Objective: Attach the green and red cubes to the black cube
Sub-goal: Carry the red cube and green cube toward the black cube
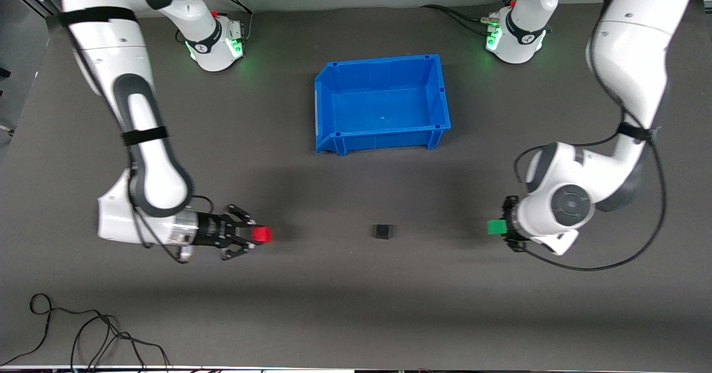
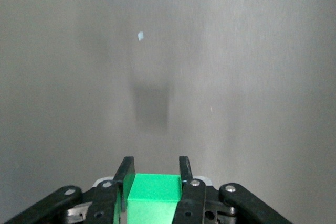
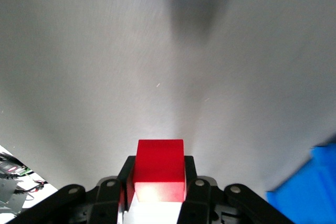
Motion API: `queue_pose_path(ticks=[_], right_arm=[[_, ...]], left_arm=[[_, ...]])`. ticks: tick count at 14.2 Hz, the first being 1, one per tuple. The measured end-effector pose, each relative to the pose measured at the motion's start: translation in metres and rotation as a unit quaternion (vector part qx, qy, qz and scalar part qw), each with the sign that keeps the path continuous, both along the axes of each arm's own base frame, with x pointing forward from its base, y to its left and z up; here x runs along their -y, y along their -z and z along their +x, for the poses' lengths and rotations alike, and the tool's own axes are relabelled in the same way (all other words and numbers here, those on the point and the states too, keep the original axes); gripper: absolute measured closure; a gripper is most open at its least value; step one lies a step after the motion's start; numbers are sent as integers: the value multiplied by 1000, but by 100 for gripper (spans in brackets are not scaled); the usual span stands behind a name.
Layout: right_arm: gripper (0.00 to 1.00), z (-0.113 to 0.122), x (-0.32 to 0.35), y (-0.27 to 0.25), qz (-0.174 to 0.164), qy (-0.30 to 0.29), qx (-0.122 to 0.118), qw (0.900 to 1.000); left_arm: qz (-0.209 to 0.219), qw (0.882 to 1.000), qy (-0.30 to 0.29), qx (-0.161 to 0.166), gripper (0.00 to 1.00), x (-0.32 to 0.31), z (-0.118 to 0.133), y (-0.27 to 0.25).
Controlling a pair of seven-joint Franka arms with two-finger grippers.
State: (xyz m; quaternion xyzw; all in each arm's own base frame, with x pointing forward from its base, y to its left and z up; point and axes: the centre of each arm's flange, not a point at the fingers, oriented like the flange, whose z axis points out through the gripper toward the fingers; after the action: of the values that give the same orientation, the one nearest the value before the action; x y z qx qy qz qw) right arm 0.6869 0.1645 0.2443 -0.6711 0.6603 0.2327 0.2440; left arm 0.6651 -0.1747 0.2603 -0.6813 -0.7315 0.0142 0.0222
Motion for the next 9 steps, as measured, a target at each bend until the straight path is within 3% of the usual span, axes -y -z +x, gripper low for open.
queue_pose_path(ticks=[4,9], right_arm=[[60,2,-82,13,-26,51,10,998],[60,-12,-160,31,-35,104,15,994]], left_arm=[[-13,1000,-22,16,60,68,-7,7],[-19,1000,-14,3,60,142,-23,45]])
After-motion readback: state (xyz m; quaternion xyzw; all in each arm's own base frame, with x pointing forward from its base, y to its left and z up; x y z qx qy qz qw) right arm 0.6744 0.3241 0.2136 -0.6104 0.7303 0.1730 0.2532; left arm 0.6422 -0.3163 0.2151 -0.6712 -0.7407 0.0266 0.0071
